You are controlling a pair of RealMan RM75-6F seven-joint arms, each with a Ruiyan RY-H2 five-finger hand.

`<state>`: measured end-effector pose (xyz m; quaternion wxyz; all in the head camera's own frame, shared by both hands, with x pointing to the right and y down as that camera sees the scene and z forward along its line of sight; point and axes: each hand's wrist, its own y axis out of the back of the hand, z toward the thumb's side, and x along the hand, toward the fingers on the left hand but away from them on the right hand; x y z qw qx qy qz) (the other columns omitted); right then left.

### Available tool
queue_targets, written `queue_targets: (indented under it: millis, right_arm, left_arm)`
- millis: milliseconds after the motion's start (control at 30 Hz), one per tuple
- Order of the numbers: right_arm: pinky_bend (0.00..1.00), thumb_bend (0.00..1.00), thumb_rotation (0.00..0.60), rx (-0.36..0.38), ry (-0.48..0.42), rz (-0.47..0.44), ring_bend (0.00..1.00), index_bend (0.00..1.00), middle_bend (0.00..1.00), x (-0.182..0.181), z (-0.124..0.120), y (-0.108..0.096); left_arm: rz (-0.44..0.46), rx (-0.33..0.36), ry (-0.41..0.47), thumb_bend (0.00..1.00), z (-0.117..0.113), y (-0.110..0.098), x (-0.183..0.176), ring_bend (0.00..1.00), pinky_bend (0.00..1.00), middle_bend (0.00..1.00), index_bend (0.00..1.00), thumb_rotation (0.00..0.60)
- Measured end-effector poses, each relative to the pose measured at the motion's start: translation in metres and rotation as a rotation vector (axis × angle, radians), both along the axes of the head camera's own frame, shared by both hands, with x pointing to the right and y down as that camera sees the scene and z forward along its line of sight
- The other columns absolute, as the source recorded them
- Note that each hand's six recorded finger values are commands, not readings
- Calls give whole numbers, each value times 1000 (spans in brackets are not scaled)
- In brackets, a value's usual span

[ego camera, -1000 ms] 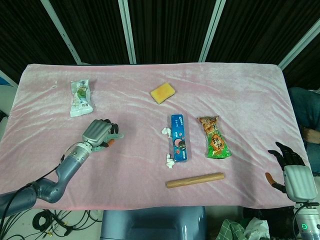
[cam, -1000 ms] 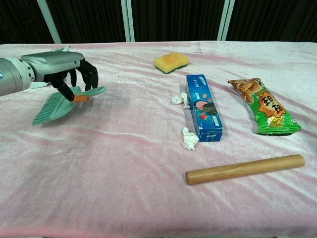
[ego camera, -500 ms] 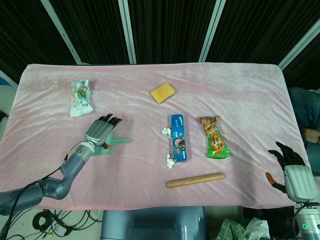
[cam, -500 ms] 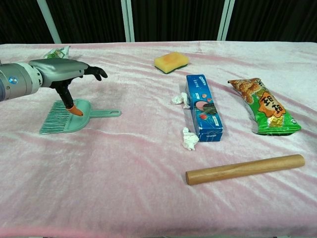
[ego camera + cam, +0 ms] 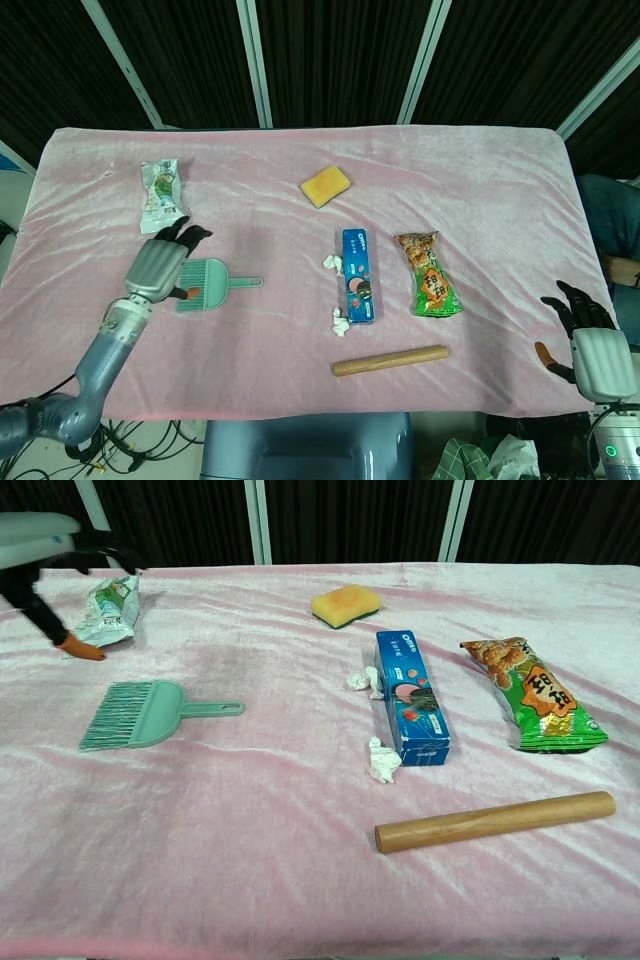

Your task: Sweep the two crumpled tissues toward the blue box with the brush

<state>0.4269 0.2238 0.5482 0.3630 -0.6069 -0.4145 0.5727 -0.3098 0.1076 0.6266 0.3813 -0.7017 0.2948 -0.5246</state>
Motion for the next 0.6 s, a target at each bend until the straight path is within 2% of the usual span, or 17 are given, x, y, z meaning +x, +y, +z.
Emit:
queue_targets:
  millis: [133, 267, 433, 600]
  right_arm:
    - [181, 191, 600, 21, 27, -26, 113, 236, 67, -1, -3, -1]
    - [171, 169, 600, 42, 56, -72, 89, 203, 20, -4, -5, -2]
    - [167, 158, 600, 68, 120, -157, 83, 202, 15, -6, -9, 2]
    - [167, 156, 600, 62, 148, -184, 84, 202, 15, -5, -8, 7]
  left_arm:
    - [-123, 63, -31, 68, -34, 45, -54, 0, 159, 126, 167, 600]
    - [-273, 89, -8, 72, -60, 86, -98, 0, 70, 128, 167, 600]
    - [-378, 105, 67, 88, -76, 117, -134, 0, 35, 166, 187, 600]
    - [-373, 151, 73, 88, -92, 130, -152, 0, 38, 163, 197, 600]
